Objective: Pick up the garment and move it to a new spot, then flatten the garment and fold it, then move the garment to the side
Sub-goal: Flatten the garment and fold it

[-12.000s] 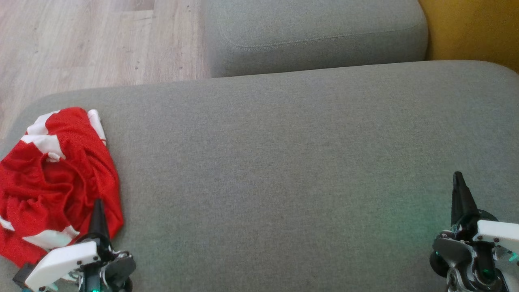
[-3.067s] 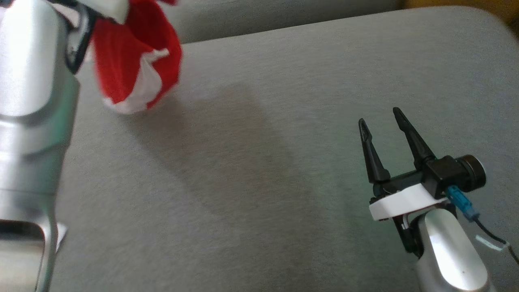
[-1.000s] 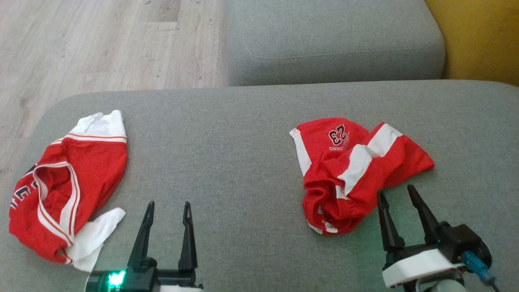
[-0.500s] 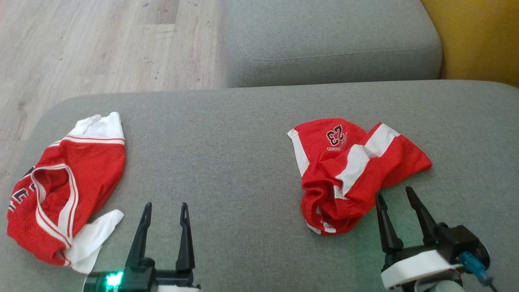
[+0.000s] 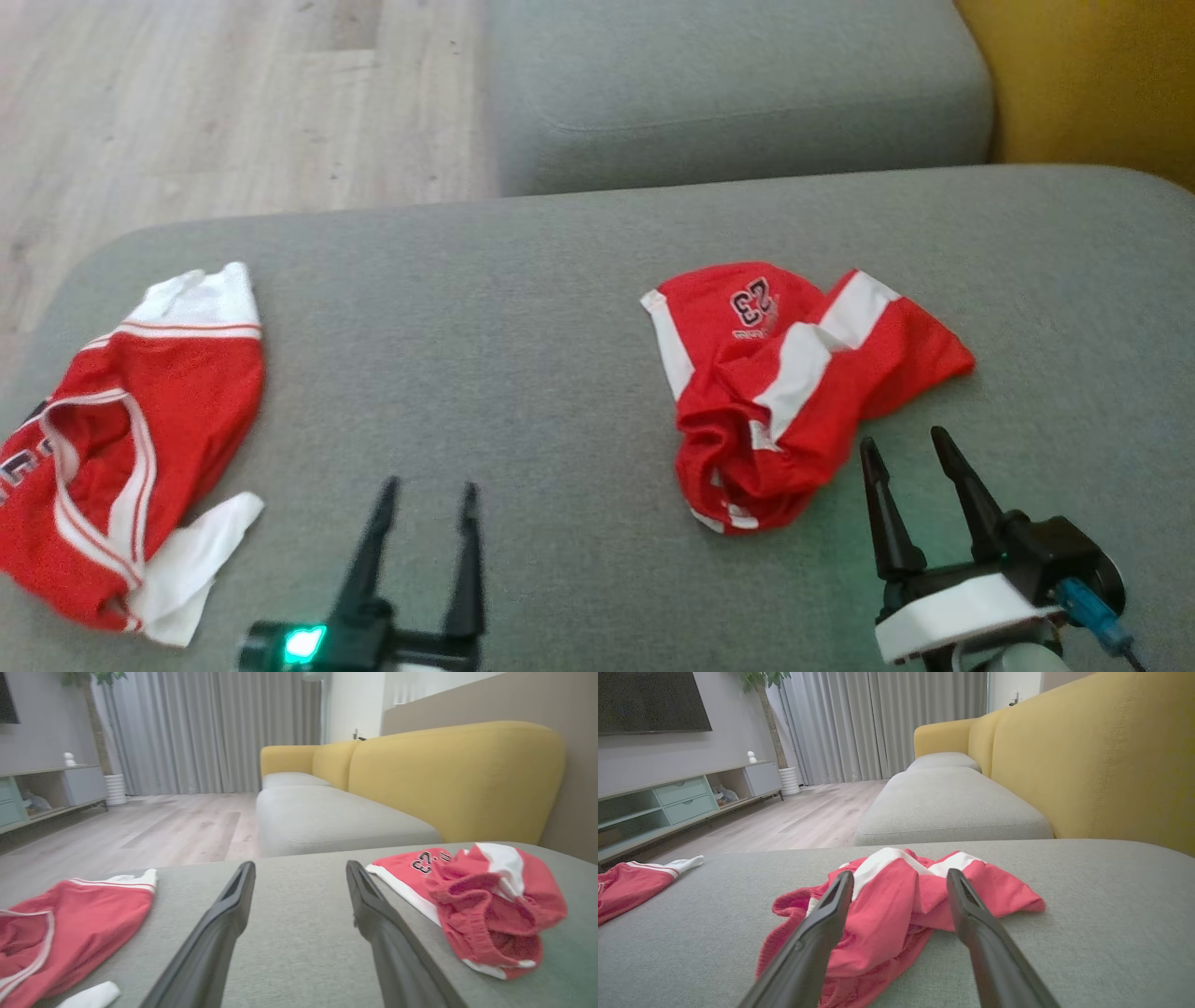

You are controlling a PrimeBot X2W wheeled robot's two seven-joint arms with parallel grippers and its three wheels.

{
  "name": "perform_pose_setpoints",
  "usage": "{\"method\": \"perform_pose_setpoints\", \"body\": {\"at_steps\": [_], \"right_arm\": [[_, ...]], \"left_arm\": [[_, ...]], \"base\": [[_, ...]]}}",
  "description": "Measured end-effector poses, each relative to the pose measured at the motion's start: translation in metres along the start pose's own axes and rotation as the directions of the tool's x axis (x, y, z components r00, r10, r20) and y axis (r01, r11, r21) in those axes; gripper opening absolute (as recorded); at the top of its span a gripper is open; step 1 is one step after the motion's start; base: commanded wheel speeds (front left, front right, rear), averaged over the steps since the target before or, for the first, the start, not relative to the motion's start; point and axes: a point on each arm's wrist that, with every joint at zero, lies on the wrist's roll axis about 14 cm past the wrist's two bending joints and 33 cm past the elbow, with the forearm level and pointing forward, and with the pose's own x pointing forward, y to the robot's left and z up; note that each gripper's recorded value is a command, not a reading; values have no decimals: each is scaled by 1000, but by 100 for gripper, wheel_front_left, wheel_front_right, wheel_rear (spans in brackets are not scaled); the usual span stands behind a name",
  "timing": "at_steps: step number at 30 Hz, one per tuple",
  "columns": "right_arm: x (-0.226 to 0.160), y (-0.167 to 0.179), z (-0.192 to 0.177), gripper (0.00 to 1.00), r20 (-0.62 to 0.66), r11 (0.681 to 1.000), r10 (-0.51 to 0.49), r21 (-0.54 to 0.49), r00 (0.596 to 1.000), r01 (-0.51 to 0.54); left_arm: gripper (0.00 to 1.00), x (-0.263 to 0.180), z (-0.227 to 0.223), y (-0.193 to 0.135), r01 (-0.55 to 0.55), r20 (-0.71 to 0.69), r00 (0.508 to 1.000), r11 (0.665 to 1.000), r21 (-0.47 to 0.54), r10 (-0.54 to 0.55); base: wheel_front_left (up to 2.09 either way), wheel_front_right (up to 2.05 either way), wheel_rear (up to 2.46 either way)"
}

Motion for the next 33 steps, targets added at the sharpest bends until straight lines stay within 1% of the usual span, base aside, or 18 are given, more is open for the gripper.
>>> {"method": "perform_pose_setpoints", "body": {"at_steps": [2,4,6,8,11,15,18,21,24,25,27,30,33], "right_arm": [[-2,-4,-1,100,-3,1000,-15,2,1000,15],[-5,-11,-2,100,-6,999,-39,4,999,39],[-9,-19,-3,100,-7,998,-66,11,998,66],[-12,-26,-3,100,-8,996,-92,11,996,93],[-16,-38,-2,100,-5,991,-131,11,991,131],[-21,-53,-1,100,-5,983,-181,8,983,181],[-25,-62,-2,100,-12,977,-214,5,977,214],[-30,-68,-6,100,-26,971,-237,2,971,237],[-35,-74,-10,100,-42,965,-261,0,964,262],[-36,-75,-11,100,-46,963,-268,-1,962,268],[-37,-78,-12,100,-51,961,-278,-3,959,278],[-37,-81,-11,100,-49,959,-285,-7,957,285],[-36,-83,-8,100,-41,957,-290,-11,956,290]], "left_arm": [[100,5,-6,-16,57,-19,998,998,-7,-57],[100,14,-6,-35,121,-20,992,992,-47,-122],[100,25,-2,-58,203,-11,979,976,-81,-204],[100,34,0,-81,281,-8,959,951,-128,-284],[100,37,-6,-119,398,-27,910,891,-220,-413],[100,30,-28,-163,491,-95,824,788,-372,-558],[100,24,-45,-187,518,-170,755,735,-438,-633],[100,26,-48,-204,525,-177,710,680,-511,-681],[100,25,-52,-218,507,-188,669,626,-592,-719],[100,25,-54,-221,498,-195,657,613,-614,-728],[100,25,-58,-224,479,-207,646,602,-639,-735],[100,34,-66,-224,469,-231,649,620,-628,-725],[100,45,-65,-225,470,-222,662,627,-621,-716]], "base": [[0,0,0],[0,0,0],[0,0,0],[0,0,0],[0,0,0],[0,0,0],[0,0,0],[0,0,0],[0,0,0],[0,0,0],[0,0,0],[0,0,0],[0,0,0]]}}
